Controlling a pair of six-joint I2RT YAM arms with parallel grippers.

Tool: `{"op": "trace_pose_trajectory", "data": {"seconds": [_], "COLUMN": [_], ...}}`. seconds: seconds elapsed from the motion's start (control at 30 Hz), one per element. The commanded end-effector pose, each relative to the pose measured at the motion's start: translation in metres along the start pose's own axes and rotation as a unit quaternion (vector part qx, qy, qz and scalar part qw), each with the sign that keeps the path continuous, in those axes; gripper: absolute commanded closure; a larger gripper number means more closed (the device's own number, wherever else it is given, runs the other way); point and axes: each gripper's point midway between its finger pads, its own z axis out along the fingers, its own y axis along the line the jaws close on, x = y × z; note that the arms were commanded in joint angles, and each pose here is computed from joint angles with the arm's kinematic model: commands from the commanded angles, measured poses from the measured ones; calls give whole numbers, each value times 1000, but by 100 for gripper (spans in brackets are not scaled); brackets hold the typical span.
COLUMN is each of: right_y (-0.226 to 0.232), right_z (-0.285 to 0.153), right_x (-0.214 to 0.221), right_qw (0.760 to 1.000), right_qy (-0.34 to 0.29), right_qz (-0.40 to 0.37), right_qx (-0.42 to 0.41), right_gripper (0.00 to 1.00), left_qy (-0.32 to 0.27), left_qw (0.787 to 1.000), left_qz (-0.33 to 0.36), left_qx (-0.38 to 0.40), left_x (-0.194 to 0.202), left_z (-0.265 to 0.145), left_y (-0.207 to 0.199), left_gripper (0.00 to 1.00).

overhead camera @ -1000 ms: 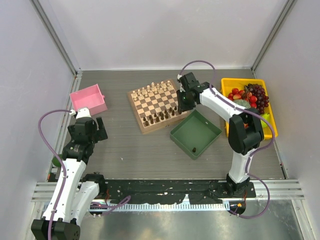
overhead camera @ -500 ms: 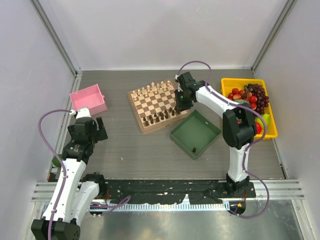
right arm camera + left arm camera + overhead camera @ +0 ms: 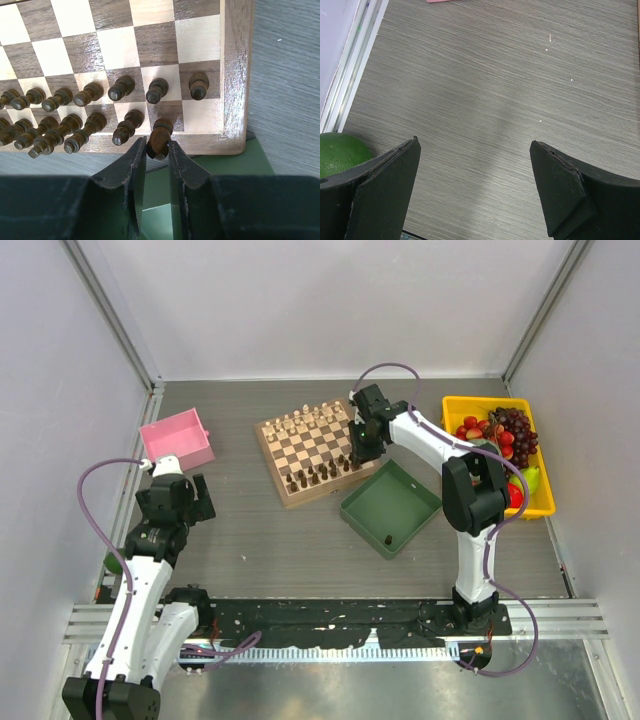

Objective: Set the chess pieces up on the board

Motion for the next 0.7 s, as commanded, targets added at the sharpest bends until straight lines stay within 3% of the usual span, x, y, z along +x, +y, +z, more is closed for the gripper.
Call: {"op": "trace_pose_trajectory", "data": {"seconds": [0.0,0.37,0.67], "right_y": [3,3,4], "right_z": [-5,-1,-8], "right_x": [-17,-16,-23], "right_qw": [1000,1000,1000], "right_qy": [-21,-17,-27], "right_qz": [-6,-7,-10], "right_qx": [-2,-2,-3], "right_gripper": [79,77,63], "left_qy": [-23,-19,-17], "left_qw": [1000,1000,1000], "left_qz": [-9,-7,-6], "left_qx": [1,0,0], "left_x": [-20,-19,-19], "left_z": [-6,-5,-5], "left_y": [0,0,0], "left_gripper": [1,1,1]}}
